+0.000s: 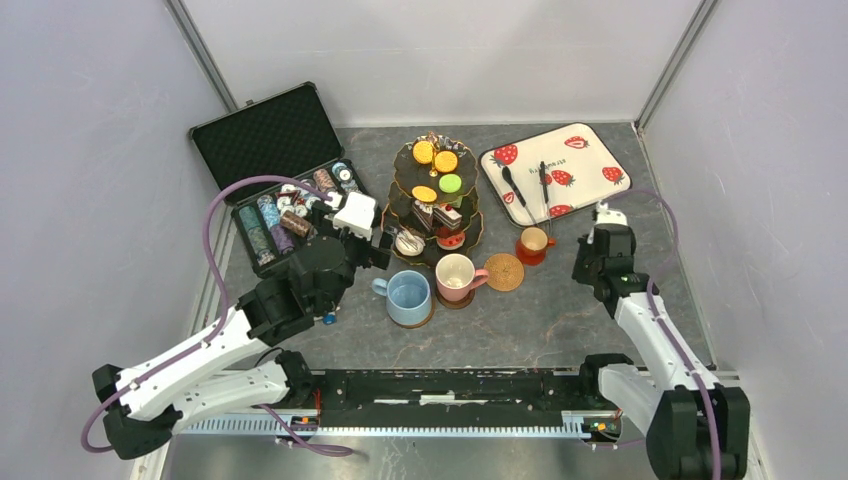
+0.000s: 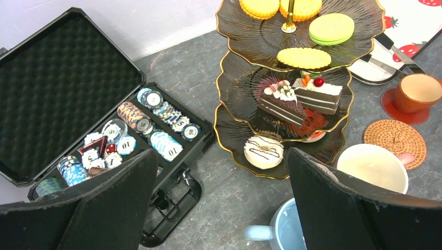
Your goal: Serve the afternoon tea
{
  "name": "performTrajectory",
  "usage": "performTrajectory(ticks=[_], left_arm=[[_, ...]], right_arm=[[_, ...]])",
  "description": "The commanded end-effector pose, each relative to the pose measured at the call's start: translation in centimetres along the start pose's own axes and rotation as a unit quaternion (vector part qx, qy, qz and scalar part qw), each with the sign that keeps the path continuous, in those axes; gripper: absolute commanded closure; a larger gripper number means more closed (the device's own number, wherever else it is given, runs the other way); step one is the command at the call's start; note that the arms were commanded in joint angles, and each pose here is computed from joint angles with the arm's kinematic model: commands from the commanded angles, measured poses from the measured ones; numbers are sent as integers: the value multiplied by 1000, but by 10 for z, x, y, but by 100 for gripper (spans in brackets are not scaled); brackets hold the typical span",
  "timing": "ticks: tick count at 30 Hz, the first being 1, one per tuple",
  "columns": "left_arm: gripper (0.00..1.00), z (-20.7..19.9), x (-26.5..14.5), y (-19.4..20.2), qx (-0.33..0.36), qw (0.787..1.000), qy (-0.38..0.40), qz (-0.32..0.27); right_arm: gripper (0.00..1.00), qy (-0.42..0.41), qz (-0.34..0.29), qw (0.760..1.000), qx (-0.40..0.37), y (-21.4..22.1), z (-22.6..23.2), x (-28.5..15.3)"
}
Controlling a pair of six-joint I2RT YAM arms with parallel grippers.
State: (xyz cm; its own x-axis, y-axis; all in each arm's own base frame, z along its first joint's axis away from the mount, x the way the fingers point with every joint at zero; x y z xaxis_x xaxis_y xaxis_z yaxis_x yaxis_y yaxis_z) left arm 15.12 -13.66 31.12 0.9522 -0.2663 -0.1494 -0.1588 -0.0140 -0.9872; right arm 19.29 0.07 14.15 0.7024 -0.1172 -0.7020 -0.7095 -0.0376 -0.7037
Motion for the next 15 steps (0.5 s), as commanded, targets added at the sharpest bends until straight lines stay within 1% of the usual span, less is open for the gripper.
performTrajectory(ticks=[1,4,9,12,15], left_arm=[[0,-2,1,-8,-17,1000,1,-13],[0,-3,3,-6,-13,1000,0,-10],[0,-2,5,-5,-6,1000,-10,-8],[0,-1,6,-3,-1,1000,-17,-9],[0,-1,7,-2,3,1000,-20,-7]], right_arm=[[100,-80,-14,995,-57,-13,26,-14],[100,-130,-7,988,-79,-13,48,-21],[100,-182,-20,978,-95,-16,86,-36],[100,-182,-20,978,-98,-24,106,-41],[100,-158,-4,984,-86,-34,123,-40]])
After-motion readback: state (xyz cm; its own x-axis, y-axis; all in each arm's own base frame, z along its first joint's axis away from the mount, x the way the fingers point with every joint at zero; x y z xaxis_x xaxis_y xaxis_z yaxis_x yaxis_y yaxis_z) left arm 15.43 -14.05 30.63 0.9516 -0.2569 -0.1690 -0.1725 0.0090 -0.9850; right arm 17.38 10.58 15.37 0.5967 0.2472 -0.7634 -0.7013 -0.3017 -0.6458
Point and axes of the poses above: each gripper's point midway between its finger pads, its own x axis out along the fingers, its own z axis along the line the jaws close on, y = z × x, the point moved 10 cm from there along -x, back along the fingers, and after that the axes turned 13 degrees about -x, right-handed, at the moved point
